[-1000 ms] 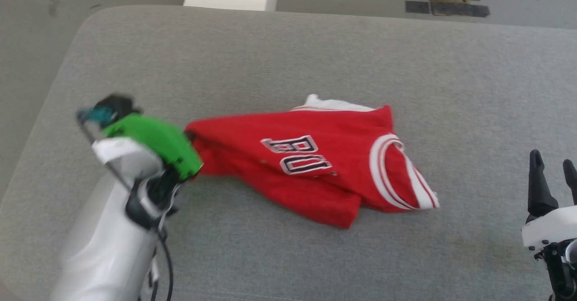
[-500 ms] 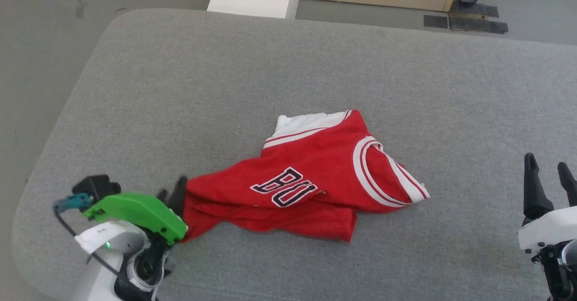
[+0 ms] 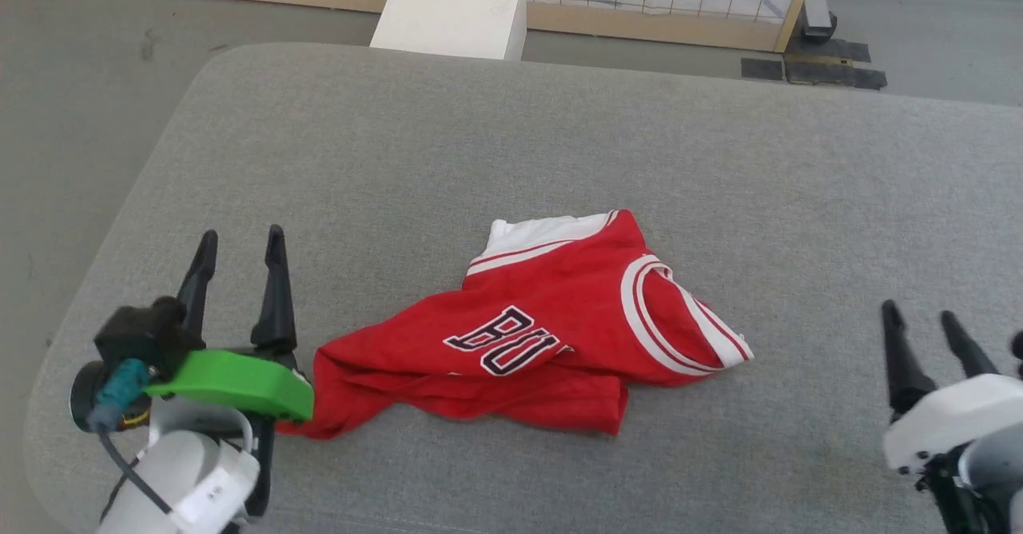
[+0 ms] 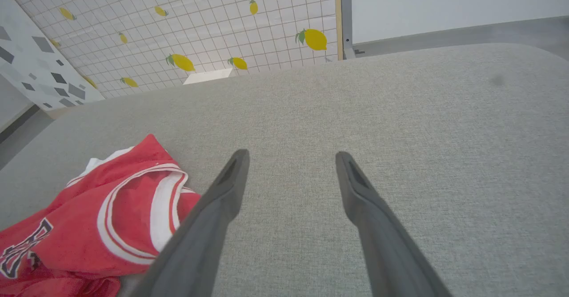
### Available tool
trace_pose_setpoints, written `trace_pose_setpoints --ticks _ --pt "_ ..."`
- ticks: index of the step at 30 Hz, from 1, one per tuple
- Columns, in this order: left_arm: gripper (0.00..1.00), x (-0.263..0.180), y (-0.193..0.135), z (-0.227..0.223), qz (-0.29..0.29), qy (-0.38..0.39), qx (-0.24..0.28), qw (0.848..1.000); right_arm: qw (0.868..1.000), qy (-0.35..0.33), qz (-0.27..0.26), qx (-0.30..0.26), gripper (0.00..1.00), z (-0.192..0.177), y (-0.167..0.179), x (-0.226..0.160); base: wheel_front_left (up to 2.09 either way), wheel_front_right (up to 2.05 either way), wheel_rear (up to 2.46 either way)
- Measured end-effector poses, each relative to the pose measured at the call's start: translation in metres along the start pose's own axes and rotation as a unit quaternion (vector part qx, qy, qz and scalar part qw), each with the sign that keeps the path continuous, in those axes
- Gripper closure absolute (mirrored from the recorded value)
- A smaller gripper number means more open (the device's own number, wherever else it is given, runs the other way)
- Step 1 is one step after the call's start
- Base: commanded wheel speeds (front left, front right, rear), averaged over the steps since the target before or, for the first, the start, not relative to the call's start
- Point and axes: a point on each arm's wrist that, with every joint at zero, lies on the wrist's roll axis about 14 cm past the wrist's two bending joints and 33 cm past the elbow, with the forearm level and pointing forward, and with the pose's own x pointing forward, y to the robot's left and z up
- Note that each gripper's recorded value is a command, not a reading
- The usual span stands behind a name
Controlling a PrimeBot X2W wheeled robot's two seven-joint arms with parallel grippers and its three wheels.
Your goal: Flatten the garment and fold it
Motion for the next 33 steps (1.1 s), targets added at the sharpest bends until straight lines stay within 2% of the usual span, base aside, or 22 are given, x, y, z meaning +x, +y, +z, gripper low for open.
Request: trace_pose_setpoints --ticks 3,5,10,15,21,26,28,29,30,31,33 --pt "0.00 -0.003 -0.005 -0.007 -0.005 0.006 0.018 1.000 0.999 0.033 0.025 -0.021 0.00 -0.008 0.017 0.001 0.00 0.00 0.00" --pt "0.00 -0.004 -0.007 -0.012 -0.005 0.010 0.018 1.000 0.995 0.077 0.048 -0.039 0.00 -0.021 0.031 0.002 0.00 0.00 0.00" --pt "0.00 -0.004 -0.012 -0.020 -0.006 0.016 0.017 1.000 0.975 0.170 0.101 -0.103 0.00 -0.041 0.064 0.006 0.00 0.00 0.00" --pt "0.00 -0.005 -0.012 -0.035 0.001 0.034 0.007 0.999 0.939 0.246 0.148 -0.190 0.00 -0.058 0.091 0.015 0.00 0.00 0.00" --pt "0.00 0.002 -0.011 -0.044 0.007 0.041 0.001 0.999 0.895 0.308 0.179 -0.269 0.00 -0.083 0.102 0.028 0.00 0.00 0.00" --pt "0.00 0.007 -0.009 -0.049 0.010 0.044 0.008 0.999 0.852 0.383 0.201 -0.297 0.00 -0.125 0.101 0.023 0.00 0.00 0.00" --pt "0.00 0.008 -0.007 -0.053 0.014 0.048 0.007 0.999 0.840 0.398 0.211 -0.301 0.00 -0.136 0.102 0.021 0.00 0.00 0.00" --pt "0.00 0.008 -0.006 -0.055 0.018 0.050 0.006 0.999 0.838 0.400 0.215 -0.303 0.17 -0.138 0.103 0.023 0.00 0.00 0.00" --pt "0.00 0.008 -0.005 -0.055 0.019 0.050 0.006 0.999 0.838 0.398 0.218 -0.303 0.75 -0.137 0.104 0.025 0.00 0.00 0.00" --pt "0.00 0.008 -0.004 -0.056 0.020 0.052 0.005 0.998 0.840 0.394 0.220 -0.303 1.00 -0.136 0.104 0.027 0.00 0.00 0.00" --pt "0.00 0.008 -0.003 -0.058 0.022 0.054 0.003 0.998 0.843 0.389 0.222 -0.297 1.00 -0.134 0.104 0.031 0.00 0.00 0.00"
